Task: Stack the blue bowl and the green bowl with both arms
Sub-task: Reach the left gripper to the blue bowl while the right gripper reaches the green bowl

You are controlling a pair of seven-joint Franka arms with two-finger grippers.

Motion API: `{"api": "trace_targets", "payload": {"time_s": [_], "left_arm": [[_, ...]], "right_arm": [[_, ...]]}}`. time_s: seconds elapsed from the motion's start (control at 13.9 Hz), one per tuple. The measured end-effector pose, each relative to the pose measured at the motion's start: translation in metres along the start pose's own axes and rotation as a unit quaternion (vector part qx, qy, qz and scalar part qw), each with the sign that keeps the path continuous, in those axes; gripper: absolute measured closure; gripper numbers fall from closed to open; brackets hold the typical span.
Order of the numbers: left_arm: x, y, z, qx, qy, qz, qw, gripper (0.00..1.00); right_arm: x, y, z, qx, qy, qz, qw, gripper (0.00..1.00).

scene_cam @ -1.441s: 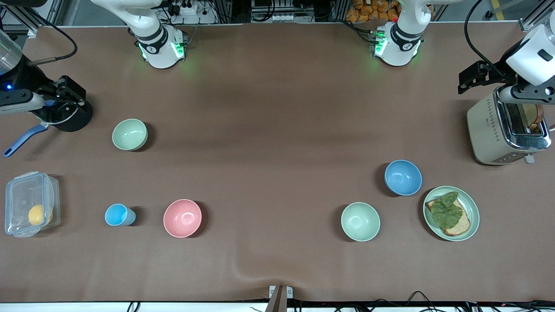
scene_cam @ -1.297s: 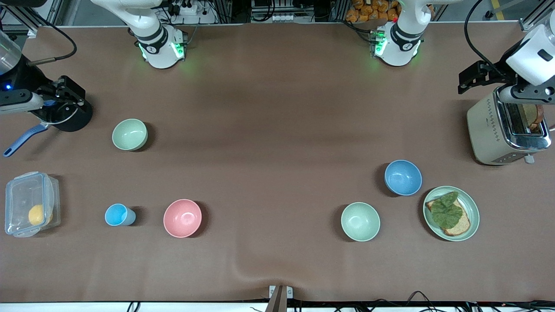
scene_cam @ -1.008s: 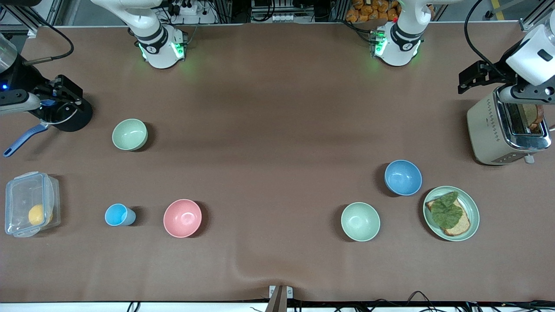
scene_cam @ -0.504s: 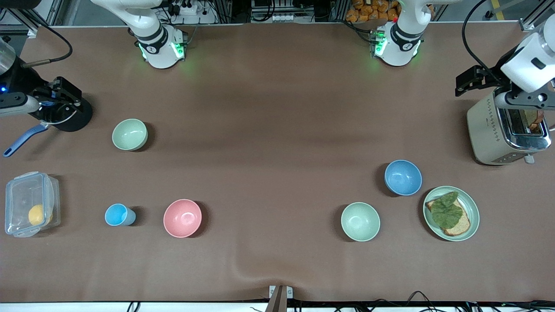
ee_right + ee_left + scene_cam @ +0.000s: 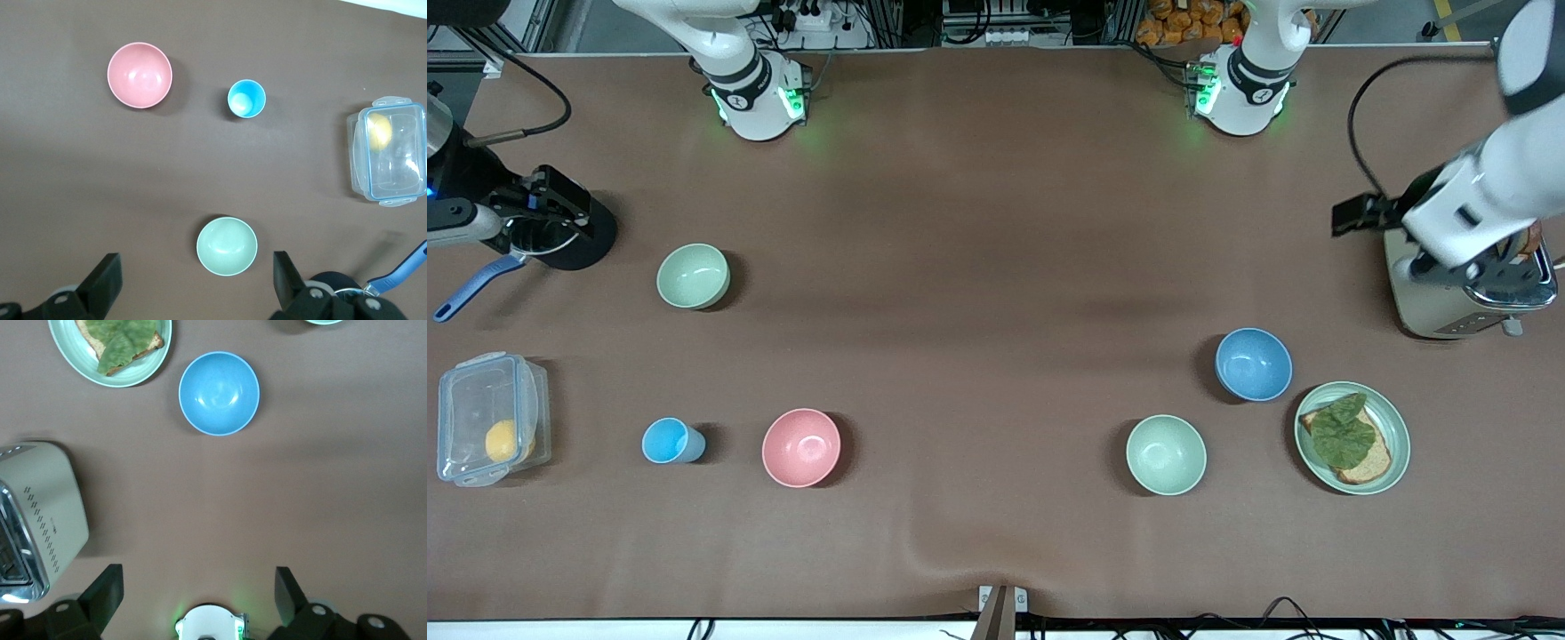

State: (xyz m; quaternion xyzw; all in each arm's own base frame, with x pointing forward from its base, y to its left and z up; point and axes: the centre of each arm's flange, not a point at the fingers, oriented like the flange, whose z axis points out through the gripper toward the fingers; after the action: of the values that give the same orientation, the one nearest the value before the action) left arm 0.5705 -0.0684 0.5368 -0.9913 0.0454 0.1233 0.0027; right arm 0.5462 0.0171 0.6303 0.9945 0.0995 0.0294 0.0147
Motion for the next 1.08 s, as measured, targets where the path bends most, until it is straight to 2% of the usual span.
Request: {"api": "trace_targets", "payload": {"time_s": [0.22, 0.58, 0.79, 1.08], "left_arm": [[0.032, 0.0, 0.042, -0.002, 0.008, -0.003, 1.0, 0.0], [0.053, -0.006, 0.1, -0.003, 0.012, -0.009, 1.0, 0.0], [0.089, -0.011, 0.16, 0.008, 0.0, -0.007, 1.0, 0.0], [0.135, -0.02, 0.195, 0.02, -0.006, -0.032, 0.999, 0.0]], "right_arm": [[0.005, 0.001, 0.001, 0.001, 0.0, 0.0, 1.0, 0.0], [0.006, 0.002, 0.006, 0.003, -0.009, -0.003, 1.0, 0.0], [0.01, 0.003, 0.02, 0.006, -0.026, -0.006, 1.0, 0.0], [0.028, 0.018, 0.076, 0.016, -0.073, -0.003, 0.997, 0.0]]}}
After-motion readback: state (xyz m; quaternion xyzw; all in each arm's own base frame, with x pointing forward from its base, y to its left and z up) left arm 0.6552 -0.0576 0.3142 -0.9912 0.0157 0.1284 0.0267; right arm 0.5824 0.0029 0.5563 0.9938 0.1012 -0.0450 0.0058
